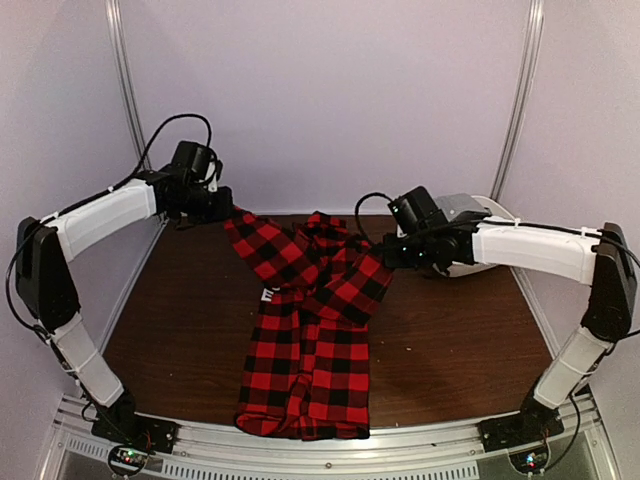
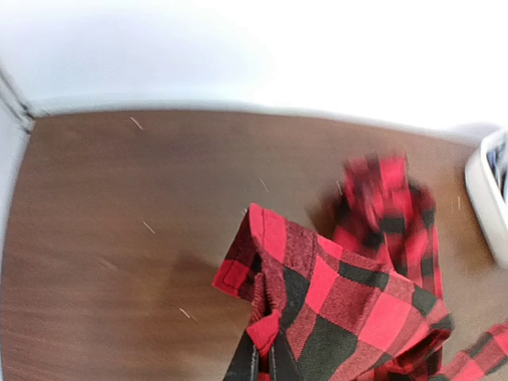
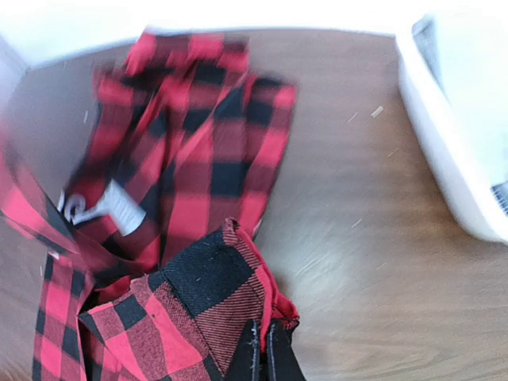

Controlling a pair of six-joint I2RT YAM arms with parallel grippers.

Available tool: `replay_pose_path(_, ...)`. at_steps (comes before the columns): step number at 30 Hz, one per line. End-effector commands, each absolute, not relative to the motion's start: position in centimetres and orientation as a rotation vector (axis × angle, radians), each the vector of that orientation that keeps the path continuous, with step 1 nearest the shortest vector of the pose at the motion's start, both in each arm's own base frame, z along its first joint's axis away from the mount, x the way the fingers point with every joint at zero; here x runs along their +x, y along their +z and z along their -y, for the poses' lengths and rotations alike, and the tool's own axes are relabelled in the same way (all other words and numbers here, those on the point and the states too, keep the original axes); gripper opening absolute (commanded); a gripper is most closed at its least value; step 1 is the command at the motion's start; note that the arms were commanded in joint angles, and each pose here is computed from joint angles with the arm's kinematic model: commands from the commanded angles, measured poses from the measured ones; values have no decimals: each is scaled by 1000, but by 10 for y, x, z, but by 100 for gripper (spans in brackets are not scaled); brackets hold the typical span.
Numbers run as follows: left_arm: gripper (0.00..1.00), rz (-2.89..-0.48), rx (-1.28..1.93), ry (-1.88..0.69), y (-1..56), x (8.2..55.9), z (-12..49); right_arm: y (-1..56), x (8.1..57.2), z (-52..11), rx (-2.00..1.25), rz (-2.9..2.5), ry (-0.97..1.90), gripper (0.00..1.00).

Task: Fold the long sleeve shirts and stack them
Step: Flatten out the crumpled shirt at the center of the board.

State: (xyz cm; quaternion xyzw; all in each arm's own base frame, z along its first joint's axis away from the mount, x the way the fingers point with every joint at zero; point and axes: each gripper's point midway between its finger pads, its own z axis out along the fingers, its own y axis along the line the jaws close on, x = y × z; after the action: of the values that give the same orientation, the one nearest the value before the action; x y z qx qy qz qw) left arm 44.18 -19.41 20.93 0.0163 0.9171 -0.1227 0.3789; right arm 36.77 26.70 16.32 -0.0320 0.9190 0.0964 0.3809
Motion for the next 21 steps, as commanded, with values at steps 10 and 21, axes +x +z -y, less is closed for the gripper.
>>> replay_pose_path(10, 0, -2002, -193, -99, 386, 514, 45, 343, 422, -89, 247, -2031, 22, 0)
replay_pose_path(21, 0, -2060, -155, -173, 359, 529, 60, 343, 415, -89, 244, -2046, 62, 0)
